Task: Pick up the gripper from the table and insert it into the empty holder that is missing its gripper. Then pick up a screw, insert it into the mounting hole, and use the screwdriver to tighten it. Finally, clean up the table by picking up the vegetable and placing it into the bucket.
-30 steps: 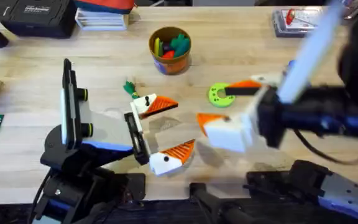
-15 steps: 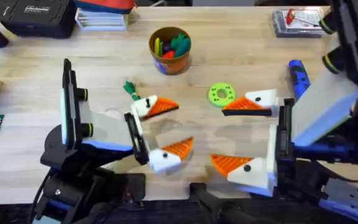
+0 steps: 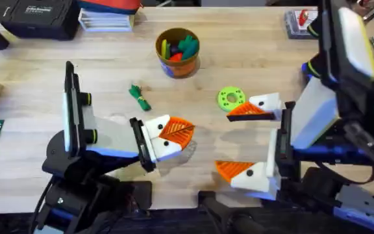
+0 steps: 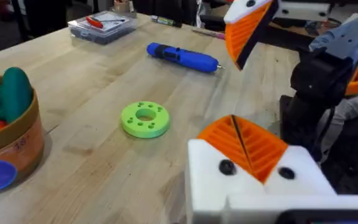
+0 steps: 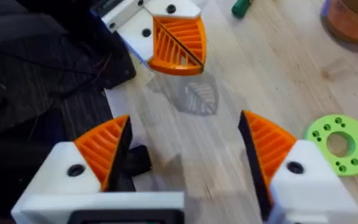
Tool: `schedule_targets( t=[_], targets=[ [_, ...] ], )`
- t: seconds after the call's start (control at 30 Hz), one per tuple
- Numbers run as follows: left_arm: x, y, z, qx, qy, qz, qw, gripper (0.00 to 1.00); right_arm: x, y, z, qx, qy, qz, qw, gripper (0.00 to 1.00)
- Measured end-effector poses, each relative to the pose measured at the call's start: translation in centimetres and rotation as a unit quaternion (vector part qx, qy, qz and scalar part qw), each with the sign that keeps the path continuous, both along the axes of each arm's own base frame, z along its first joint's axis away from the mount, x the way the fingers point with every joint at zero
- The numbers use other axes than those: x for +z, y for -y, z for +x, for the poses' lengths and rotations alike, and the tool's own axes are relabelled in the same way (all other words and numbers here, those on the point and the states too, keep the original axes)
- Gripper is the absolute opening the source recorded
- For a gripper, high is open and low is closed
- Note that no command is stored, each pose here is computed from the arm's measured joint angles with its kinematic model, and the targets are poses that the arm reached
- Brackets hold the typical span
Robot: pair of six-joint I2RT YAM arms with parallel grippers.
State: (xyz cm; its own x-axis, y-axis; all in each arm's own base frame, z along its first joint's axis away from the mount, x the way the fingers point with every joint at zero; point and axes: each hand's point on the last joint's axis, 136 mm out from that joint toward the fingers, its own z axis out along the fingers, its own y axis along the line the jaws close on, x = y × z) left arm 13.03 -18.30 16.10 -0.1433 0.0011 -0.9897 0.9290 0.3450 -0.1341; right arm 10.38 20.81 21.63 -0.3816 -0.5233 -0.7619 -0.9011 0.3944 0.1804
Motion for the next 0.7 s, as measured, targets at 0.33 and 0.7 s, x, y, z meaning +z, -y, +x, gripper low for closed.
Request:
schedule_targets(
  t=[0.33,0.7],
  targets=[
    [0.0,0.0,0.0,0.0,0.0,0.0,1.0,0.005,0.3,0.5,2.2,-0.067,0.01,0.002,0.998,0.994],
    [0.0,0.0,0.0,0.0,0.0,0.0,1.0,0.005,-3.5,9.6,10.1,-0.327,-0.067,-0.079,0.939,0.994]
  ],
)
